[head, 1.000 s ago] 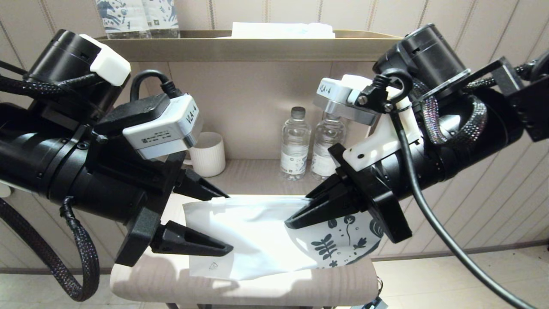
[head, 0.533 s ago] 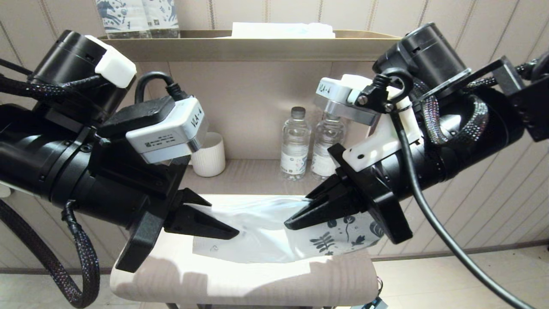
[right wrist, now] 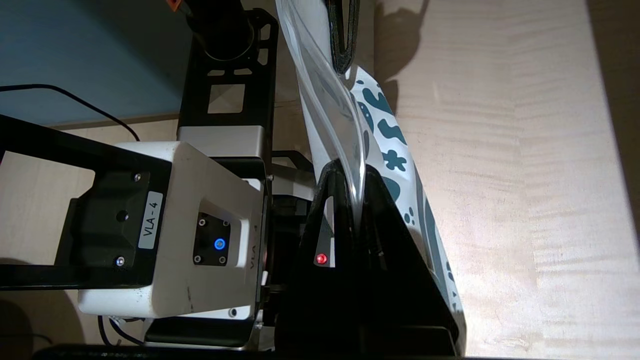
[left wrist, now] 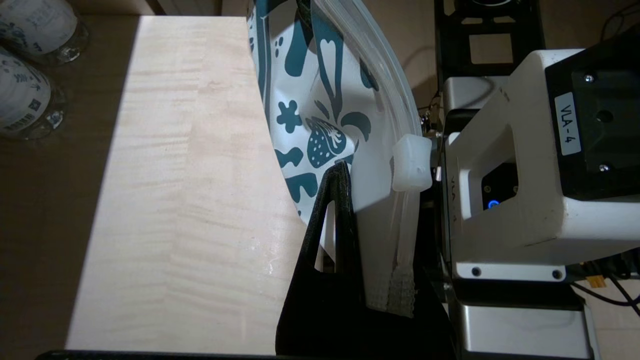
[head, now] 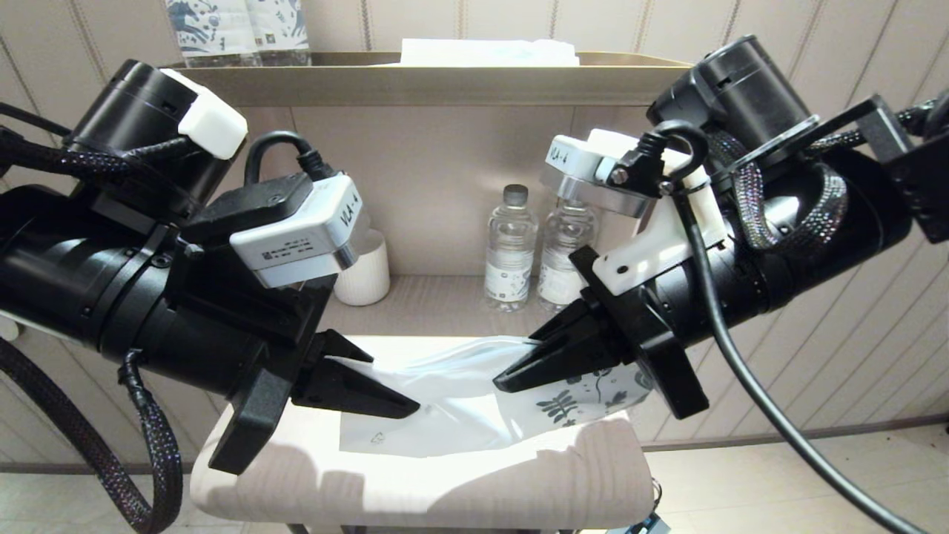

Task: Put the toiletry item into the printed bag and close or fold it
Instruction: Hand it to the other hand

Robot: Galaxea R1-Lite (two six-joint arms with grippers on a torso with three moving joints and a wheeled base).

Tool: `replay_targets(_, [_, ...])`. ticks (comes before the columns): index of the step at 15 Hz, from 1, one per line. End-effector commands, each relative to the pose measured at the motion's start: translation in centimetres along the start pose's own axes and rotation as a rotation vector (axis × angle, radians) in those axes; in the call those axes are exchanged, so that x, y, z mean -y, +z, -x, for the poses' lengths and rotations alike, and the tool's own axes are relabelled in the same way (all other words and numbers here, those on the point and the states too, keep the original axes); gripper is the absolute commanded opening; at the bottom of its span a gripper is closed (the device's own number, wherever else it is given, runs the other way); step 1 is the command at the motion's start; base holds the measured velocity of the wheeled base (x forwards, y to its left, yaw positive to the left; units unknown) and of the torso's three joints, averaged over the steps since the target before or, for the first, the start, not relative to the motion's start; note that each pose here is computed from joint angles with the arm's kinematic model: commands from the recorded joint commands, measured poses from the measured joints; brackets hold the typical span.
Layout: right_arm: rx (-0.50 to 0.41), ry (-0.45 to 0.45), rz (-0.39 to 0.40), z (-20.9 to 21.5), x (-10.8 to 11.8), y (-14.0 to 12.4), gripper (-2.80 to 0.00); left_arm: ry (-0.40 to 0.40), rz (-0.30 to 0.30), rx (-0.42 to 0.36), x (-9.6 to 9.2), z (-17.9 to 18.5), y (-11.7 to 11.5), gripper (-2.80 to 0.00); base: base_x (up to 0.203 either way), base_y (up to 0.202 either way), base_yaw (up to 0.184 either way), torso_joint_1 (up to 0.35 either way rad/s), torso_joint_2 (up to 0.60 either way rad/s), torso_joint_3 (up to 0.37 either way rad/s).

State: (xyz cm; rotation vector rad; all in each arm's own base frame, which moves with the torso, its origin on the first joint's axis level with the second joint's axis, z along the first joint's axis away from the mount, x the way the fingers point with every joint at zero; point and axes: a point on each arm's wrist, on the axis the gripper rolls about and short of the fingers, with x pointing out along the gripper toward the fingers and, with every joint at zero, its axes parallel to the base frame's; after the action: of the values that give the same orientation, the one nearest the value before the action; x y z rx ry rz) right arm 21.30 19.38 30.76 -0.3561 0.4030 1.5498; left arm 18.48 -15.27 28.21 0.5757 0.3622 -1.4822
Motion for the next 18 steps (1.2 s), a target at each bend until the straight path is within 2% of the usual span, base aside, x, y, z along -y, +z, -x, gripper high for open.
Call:
replay_targets(1, [0.002,0.004,0.002,0.07,-0.05,0.04,-2.8,-0.006,-0.001,0.0,0.06,-0.02,-0.08,-2.8,0.0,0.0,0.0,0.0,0.0,0.0])
replay_targets(3, [-0.006,-0.009,0.002,0.02,-0.05,-0.05,-2.8,-0.004,-0.002,0.002,0.05,0.01,-0.03,-2.8,0.0,0.0,0.0,0.0,0.0,0.0])
replay_targets(4, [0.001,-0.012,0.01,-0.07,0.05,-0.06,0.0,-0.004,-0.002,0.003,0.11,0.07,-0.03,-2.8,0.0,0.0,0.0,0.0,0.0,0.0])
replay_targets(6, [0.009,-0.019,0.015,-0.15,0.18,0.01,0.0,-0.004,-0.001,0.003,0.15,0.1,-0.04,-2.8,0.0,0.0,0.0,0.0,0.0,0.0])
replay_targets(7, [0.01,-0.019,0.016,-0.1,0.14,0.03,-2.8,-0.004,-0.001,0.003,0.15,0.1,-0.04,-2.8,0.0,0.0,0.0,0.0,0.0,0.0])
replay_targets(18, [0.038,-0.025,0.045,-0.21,0.02,0.62,-2.8,-0.026,0.022,0.013,0.6,0.15,-0.39,-2.8,0.0,0.0,0.0,0.0,0.0,0.0])
